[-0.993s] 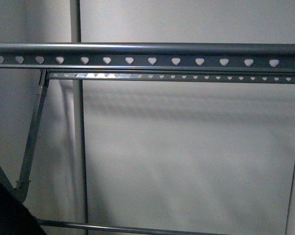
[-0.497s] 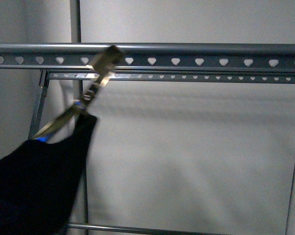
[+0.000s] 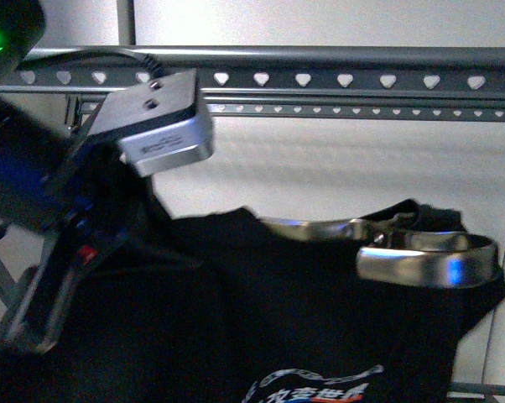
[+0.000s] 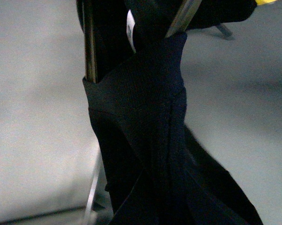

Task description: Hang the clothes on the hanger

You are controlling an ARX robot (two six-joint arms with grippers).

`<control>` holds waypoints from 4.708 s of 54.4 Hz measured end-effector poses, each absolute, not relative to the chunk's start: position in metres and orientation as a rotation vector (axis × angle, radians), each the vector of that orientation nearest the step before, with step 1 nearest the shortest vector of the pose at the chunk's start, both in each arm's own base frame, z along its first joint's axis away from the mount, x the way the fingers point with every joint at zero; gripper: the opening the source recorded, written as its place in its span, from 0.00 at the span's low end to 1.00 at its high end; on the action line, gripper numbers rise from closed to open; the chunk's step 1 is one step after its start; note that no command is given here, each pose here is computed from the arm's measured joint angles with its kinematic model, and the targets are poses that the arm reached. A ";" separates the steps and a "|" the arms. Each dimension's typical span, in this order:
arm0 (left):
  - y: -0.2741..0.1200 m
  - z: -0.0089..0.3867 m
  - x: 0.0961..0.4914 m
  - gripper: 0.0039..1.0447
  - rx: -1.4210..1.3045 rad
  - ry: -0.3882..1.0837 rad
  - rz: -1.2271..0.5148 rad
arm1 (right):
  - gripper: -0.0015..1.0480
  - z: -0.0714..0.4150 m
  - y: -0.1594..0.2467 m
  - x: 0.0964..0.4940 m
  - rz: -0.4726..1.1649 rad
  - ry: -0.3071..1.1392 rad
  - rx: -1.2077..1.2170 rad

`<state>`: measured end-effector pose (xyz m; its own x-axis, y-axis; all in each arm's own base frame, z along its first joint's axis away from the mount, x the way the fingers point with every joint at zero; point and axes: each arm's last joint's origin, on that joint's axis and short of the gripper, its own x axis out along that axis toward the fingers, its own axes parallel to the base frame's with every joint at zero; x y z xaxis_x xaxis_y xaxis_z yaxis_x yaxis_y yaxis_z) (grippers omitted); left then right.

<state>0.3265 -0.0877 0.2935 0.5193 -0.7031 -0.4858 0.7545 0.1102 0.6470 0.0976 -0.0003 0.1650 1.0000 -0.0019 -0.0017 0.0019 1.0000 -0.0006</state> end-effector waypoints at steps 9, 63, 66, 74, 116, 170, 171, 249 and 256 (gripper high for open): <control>-0.115 0.312 0.342 0.04 1.162 -0.150 -1.010 | 0.93 0.165 0.000 0.098 -0.002 0.002 -0.001; -0.118 0.309 0.344 0.04 1.212 -0.167 -1.010 | 0.93 0.261 -0.038 0.292 0.576 -0.088 -1.155; -0.118 0.309 0.344 0.04 1.212 -0.167 -1.010 | 0.93 0.265 -0.035 0.304 0.578 -0.099 -1.196; -0.117 0.309 0.344 0.04 1.212 -0.165 -1.008 | 0.93 0.274 -0.031 0.328 0.562 -0.097 -1.242; -0.117 0.311 0.345 0.25 1.213 -0.178 -1.004 | 0.13 0.245 -0.022 0.375 0.580 0.054 -1.117; -0.090 0.355 0.347 0.94 -0.389 -0.284 -0.682 | 0.09 0.276 -0.070 0.241 0.402 0.341 -0.141; -0.090 0.355 0.348 0.94 -0.394 -0.273 -0.679 | 0.09 0.278 -0.071 0.242 0.396 0.345 -0.131; 0.000 0.183 0.142 0.03 -0.002 0.003 0.000 | 0.90 0.309 -0.030 0.180 0.112 -0.225 0.023; 0.000 0.178 0.134 0.03 -0.002 0.004 0.001 | 0.78 0.290 -0.006 0.115 -0.018 -0.106 0.037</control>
<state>0.1342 -0.0002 0.1778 1.0000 0.0008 -0.0044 -0.0008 1.0000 -0.0017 0.1154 -0.0061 0.2904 0.9942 -0.0199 0.1059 0.0159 0.9992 0.0376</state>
